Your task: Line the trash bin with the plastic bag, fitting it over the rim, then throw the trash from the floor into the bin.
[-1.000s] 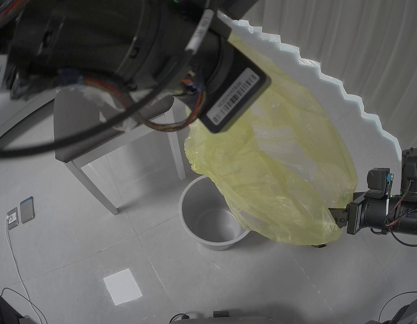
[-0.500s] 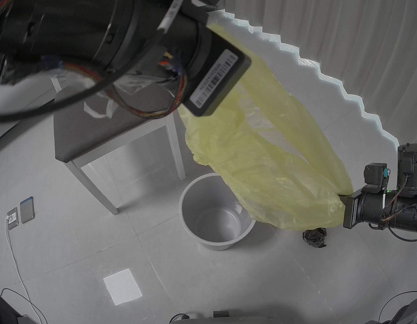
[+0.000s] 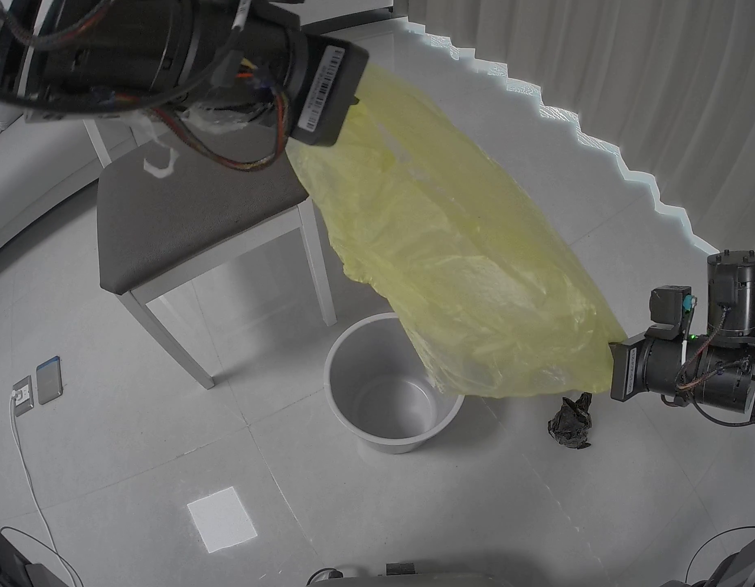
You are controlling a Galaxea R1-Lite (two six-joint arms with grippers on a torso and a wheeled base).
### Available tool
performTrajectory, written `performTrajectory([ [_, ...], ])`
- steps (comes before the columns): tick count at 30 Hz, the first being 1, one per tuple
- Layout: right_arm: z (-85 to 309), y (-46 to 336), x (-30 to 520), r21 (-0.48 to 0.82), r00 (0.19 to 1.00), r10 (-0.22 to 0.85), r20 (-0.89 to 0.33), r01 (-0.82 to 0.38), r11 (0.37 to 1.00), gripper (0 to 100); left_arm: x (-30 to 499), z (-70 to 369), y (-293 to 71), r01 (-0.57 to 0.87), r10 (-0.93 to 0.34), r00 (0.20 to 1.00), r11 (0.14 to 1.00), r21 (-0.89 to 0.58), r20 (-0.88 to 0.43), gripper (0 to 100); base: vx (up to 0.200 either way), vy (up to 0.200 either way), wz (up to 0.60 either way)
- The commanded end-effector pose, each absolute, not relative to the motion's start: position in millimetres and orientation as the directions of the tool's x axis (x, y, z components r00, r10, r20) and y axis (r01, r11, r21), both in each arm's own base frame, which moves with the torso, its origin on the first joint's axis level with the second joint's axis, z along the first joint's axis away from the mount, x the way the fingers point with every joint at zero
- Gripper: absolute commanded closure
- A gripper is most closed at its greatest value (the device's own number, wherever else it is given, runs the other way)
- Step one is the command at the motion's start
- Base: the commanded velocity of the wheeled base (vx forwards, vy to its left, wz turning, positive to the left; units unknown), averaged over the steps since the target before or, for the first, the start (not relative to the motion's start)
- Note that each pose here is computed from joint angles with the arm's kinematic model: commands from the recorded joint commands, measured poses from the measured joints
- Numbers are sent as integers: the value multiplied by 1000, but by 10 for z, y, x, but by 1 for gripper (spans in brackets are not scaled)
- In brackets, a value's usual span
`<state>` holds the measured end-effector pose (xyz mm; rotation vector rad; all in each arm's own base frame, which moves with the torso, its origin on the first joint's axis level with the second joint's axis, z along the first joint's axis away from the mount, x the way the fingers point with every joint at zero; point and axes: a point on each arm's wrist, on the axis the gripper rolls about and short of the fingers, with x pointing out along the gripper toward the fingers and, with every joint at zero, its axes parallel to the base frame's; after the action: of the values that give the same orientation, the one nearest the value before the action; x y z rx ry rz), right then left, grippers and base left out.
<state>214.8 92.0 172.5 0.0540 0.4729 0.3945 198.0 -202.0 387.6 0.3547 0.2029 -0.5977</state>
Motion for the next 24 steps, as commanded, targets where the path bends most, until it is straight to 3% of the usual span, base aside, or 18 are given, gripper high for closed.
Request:
performTrajectory([
  [1, 1638, 1047, 2306, 148, 807, 361, -467, -332, 932, 100, 2298, 3616, -1763, 529, -475, 840, 823, 206, -261, 100, 0, 0, 0],
  [9, 1528, 1149, 2537, 143, 794, 344, -501, -316, 938, 100, 2654, 3089, -1742, 506, -479, 852, 857, 98, -213, 100, 0, 0, 0],
  [24, 1175, 1335, 3060, 119, 753, 310, -581, -298, 947, 100, 3203, 2021, -2007, 403, -418, 808, 906, -127, -415, 100, 0, 0, 0],
])
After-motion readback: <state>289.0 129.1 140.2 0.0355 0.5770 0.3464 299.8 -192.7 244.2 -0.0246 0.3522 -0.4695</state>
